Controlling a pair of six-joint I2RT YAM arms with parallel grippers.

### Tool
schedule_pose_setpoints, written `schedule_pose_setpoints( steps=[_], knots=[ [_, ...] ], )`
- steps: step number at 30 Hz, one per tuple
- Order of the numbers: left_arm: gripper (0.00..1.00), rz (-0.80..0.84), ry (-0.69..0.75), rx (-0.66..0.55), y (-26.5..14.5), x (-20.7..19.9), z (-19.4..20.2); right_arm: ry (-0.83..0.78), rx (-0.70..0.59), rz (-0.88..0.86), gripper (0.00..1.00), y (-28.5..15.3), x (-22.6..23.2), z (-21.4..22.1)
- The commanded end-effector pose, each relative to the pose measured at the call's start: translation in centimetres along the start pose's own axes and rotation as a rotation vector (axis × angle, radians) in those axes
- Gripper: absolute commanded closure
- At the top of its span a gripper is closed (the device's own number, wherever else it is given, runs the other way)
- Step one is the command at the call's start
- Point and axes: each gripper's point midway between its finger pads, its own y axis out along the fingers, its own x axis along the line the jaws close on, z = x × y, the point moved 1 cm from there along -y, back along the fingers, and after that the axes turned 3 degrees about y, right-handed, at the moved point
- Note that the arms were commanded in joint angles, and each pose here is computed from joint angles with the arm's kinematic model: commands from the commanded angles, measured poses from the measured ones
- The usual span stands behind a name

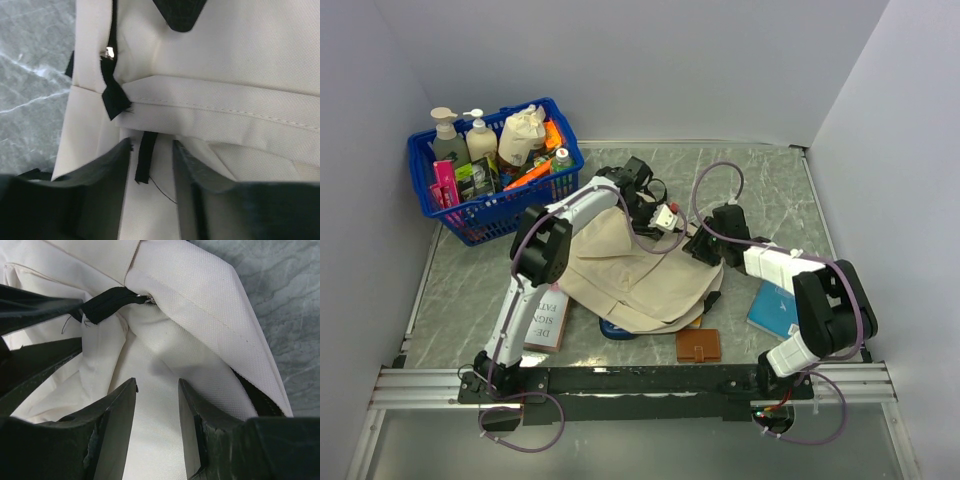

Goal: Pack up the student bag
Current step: Unzip the student bag at the center of the board.

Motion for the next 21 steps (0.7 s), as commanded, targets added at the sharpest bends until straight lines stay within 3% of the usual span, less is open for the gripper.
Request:
schedule_pose_setpoints(
  steps=[1,6,10,14,21],
  knots=[
    [0.66,0.07,0.034,-0.023,1.0,-1.3,-0.3,-0.011,-0.003,0.031,0.53,-0.9,-1.3,0.5],
    [0.81,0.089,0.027,-0.014,1.2,-1.5,-0.3,-0.011,-0.009,0.023,0.54,-0.9,-1.3,0.4],
    [0.99,0.04,0.019,-0.011,0.5,-0.5,-0.9,-0.012,-0.009,0.021,0.55,-0.8,-1.3,0.4],
    [0.99,-0.043,0.034,-0.028,-1.6,0.9,-3.2,-0.011,-0.009,0.014,0.55,-0.5,-0.8,0.1],
    [0.99,-0.075,0.01,-0.032,-3.6,-0.8,-4.8,-0.006,-0.024,-0.01,0.55,-0.3,0.6,-0.9]
  ],
)
